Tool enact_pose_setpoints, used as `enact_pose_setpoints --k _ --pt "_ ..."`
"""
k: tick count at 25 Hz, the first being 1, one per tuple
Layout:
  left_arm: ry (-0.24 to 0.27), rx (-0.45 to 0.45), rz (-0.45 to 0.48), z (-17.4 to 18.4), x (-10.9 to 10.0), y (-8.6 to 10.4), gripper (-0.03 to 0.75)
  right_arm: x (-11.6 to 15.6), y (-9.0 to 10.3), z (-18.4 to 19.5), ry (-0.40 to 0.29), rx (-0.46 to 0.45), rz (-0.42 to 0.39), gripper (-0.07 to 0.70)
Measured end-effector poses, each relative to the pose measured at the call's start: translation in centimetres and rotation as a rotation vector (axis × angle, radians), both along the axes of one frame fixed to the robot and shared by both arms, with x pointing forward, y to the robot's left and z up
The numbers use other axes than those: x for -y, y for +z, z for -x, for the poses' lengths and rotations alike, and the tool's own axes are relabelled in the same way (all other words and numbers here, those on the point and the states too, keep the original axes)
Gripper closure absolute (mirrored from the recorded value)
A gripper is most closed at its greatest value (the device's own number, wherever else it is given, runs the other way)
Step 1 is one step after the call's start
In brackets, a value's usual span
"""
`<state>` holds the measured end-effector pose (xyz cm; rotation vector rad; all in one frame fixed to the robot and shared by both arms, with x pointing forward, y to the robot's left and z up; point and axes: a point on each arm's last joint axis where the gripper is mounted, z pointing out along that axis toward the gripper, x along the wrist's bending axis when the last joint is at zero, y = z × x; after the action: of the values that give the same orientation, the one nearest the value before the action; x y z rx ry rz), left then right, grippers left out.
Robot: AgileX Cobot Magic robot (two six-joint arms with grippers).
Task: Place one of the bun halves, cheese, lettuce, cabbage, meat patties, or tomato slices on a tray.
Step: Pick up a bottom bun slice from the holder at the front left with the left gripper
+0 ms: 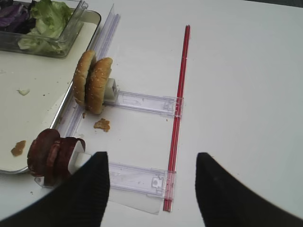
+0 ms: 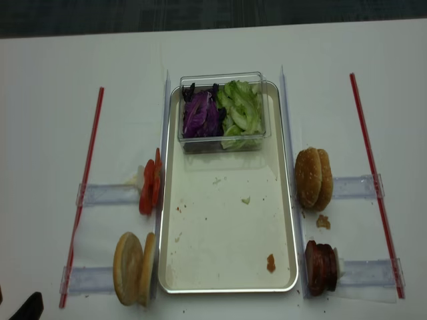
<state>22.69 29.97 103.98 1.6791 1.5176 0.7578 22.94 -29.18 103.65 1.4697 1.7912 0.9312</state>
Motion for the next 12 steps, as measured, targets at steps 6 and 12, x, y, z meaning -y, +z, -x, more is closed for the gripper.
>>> enact_pose_setpoints --k 6,12 --pt "0.000 -0.009 -0.001 0.05 0.00 -0.07 0.304 0.00 0.00 0.00 0.000 0.000 0.000 0.204" --pt "-0.003 -0.054 -0.008 0.78 -0.08 0.54 0.304 0.00 0.00 0.00 0.000 0.000 0.000 0.204"
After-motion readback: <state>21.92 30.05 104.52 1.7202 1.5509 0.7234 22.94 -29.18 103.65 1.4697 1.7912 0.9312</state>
